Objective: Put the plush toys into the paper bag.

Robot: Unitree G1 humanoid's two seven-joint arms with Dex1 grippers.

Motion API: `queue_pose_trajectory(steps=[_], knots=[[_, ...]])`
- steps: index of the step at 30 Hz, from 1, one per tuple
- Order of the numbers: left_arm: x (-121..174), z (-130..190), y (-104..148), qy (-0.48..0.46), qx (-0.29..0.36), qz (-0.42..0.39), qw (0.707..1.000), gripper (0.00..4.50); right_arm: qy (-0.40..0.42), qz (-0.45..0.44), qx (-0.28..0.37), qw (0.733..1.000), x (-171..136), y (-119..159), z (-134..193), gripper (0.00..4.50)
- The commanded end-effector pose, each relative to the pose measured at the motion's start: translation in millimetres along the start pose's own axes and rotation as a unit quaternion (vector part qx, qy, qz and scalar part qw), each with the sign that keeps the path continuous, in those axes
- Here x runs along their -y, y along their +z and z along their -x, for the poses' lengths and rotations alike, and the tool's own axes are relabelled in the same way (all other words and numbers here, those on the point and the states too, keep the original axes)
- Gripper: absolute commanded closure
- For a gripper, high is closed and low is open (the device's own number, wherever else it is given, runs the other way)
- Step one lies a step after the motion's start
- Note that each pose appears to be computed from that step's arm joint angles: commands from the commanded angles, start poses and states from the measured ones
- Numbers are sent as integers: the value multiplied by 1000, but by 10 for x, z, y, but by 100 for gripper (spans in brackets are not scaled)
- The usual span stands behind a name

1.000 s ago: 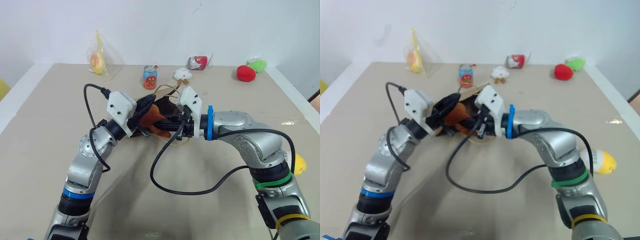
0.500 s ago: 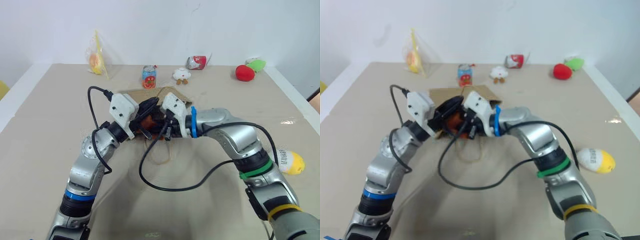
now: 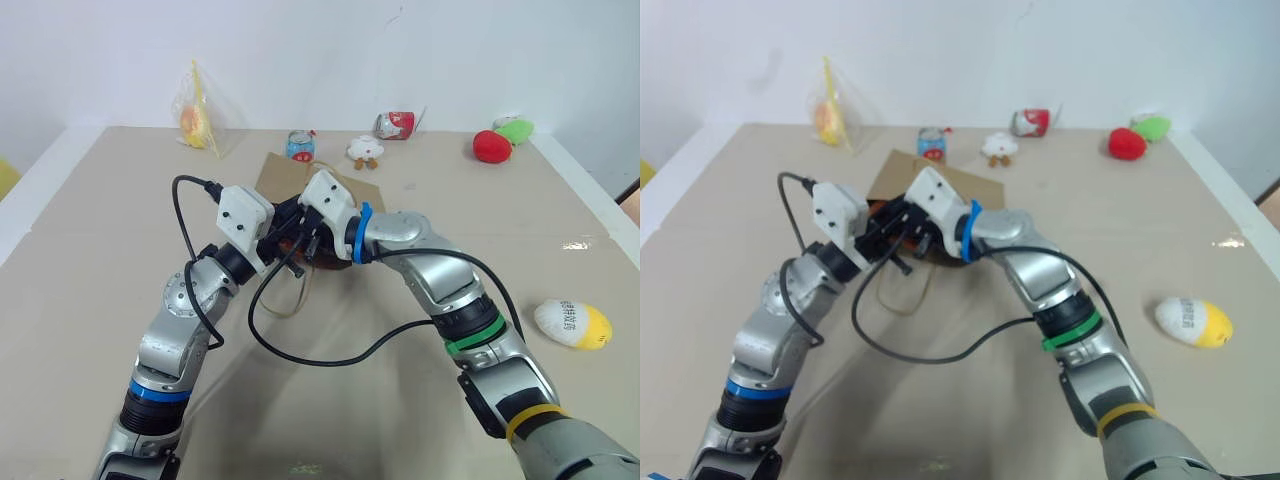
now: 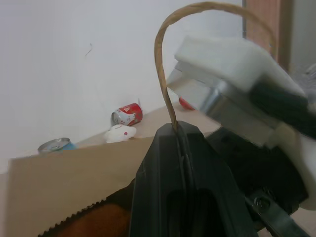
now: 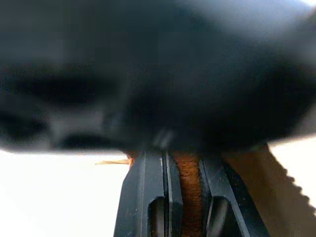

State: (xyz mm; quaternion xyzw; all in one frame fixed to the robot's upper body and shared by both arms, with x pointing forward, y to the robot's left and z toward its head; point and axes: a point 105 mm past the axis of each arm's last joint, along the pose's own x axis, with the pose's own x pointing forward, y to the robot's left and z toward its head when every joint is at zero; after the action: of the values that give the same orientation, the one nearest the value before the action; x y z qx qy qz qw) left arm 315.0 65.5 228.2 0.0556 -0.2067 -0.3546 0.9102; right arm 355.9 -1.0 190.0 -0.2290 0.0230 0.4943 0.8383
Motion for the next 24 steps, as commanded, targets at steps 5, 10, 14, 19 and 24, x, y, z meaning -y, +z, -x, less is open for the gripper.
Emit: queue_pose_trajectory(steps=[5,10,14,19,24], knots=[[-97,-39,184,8,26,-32,999,450,0,72,-11,997,8,17,88,439],[-165,-35,158,23,18,-46,999,450,-18,90,-7,996,78,68,177,439],[-187,-29,143,34,11,-50,998,450,-42,74,5,996,161,127,275,439],[-82,-30,154,22,13,-44,999,450,-78,34,26,996,254,174,330,439],[8,-44,205,10,22,-36,999,450,-101,25,27,994,299,149,291,439]])
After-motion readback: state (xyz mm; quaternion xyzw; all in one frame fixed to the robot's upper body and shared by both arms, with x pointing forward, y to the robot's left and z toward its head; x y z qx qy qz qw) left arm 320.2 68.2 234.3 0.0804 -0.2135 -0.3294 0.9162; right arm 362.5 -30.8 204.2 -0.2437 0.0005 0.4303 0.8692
